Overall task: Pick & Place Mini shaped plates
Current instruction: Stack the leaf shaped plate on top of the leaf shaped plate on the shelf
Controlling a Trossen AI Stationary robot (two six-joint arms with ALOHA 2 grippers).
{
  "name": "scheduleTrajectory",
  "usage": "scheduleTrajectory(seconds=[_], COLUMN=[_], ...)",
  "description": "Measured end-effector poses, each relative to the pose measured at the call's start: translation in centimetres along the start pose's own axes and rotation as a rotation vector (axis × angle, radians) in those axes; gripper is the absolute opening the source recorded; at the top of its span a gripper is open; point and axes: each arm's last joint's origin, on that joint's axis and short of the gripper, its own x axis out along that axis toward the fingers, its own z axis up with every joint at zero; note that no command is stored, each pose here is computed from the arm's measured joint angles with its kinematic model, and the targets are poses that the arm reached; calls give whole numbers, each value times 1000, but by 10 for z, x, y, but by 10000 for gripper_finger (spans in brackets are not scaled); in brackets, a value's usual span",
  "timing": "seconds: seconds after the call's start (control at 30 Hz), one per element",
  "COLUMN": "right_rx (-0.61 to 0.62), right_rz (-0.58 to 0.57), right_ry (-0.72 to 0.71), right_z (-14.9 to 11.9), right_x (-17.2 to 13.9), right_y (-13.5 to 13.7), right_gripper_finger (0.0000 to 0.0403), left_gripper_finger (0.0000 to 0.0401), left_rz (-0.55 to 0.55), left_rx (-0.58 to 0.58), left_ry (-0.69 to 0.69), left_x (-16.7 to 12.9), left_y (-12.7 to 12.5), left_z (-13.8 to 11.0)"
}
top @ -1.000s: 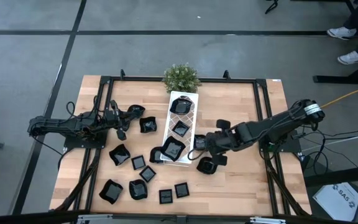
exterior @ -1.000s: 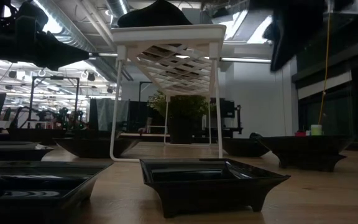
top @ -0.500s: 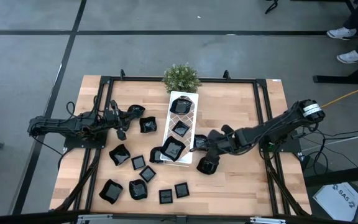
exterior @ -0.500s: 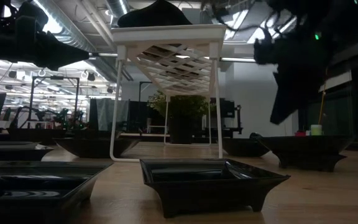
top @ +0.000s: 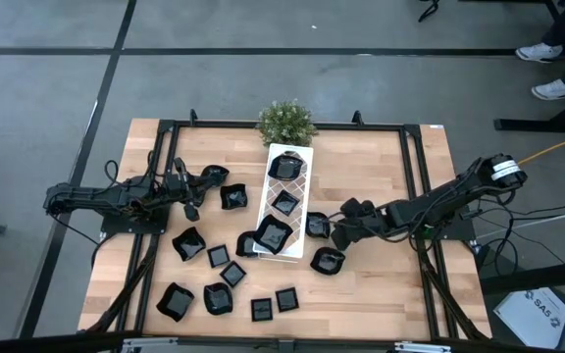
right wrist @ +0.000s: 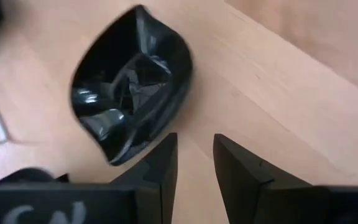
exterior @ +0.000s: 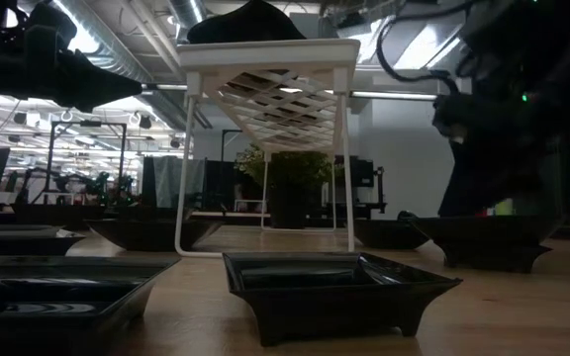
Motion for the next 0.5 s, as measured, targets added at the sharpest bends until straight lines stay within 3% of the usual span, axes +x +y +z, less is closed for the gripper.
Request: scheduleTrajectory(seconds=[0.23, 0.5], right_rx=[98, 129], right_rz=[107, 123], right_ry=[-61, -86], right_z=[-7, -5], right_x=[7, 7], right_y=[-7, -5], right_gripper_finger=[103, 103], left_gripper_finger=[53, 54], left_rz=[0, 0], left_rx=[0, 0], left_ry=[0, 0], left_x=[0, 0], left_y=[0, 0], left_z=[0, 0])
